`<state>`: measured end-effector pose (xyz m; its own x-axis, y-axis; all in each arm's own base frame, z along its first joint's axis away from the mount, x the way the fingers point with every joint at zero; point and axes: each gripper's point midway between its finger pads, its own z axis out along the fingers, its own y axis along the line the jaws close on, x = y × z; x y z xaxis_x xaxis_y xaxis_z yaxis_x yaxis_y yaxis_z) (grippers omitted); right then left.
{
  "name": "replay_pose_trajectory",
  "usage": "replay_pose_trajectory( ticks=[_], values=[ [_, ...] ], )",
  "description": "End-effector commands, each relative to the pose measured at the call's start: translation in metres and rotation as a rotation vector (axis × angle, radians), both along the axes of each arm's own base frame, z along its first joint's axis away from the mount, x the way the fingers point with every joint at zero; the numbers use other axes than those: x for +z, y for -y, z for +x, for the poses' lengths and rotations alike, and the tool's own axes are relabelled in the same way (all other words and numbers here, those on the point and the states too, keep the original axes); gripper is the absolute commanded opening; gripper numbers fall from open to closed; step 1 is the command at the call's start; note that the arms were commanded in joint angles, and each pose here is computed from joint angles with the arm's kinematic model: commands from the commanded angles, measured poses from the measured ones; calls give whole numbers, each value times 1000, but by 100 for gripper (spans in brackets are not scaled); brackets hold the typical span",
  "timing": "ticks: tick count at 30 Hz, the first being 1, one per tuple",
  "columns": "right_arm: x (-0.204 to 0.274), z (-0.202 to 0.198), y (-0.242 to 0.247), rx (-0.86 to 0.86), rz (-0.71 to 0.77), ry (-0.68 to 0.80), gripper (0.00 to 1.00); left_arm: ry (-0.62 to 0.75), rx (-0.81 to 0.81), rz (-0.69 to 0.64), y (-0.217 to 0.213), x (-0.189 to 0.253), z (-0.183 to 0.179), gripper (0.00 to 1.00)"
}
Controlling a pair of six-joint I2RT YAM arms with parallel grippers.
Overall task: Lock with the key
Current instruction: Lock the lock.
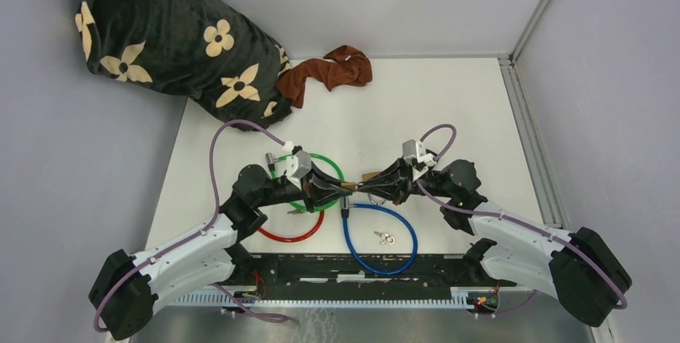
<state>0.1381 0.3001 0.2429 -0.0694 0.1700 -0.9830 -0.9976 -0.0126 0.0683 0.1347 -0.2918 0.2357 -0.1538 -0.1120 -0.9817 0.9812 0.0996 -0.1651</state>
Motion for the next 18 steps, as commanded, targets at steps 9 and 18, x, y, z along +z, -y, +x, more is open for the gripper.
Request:
replay_pose_trajectory(
  ticks=[9, 18],
  values=[
    [6, -11, -11, 42, 55, 43, 0, -20, 127, -32, 11, 18, 23, 2],
    [-12, 3, -6, -26, -118, 116, 27, 69, 151, 10, 2, 14, 22, 2]
  ],
)
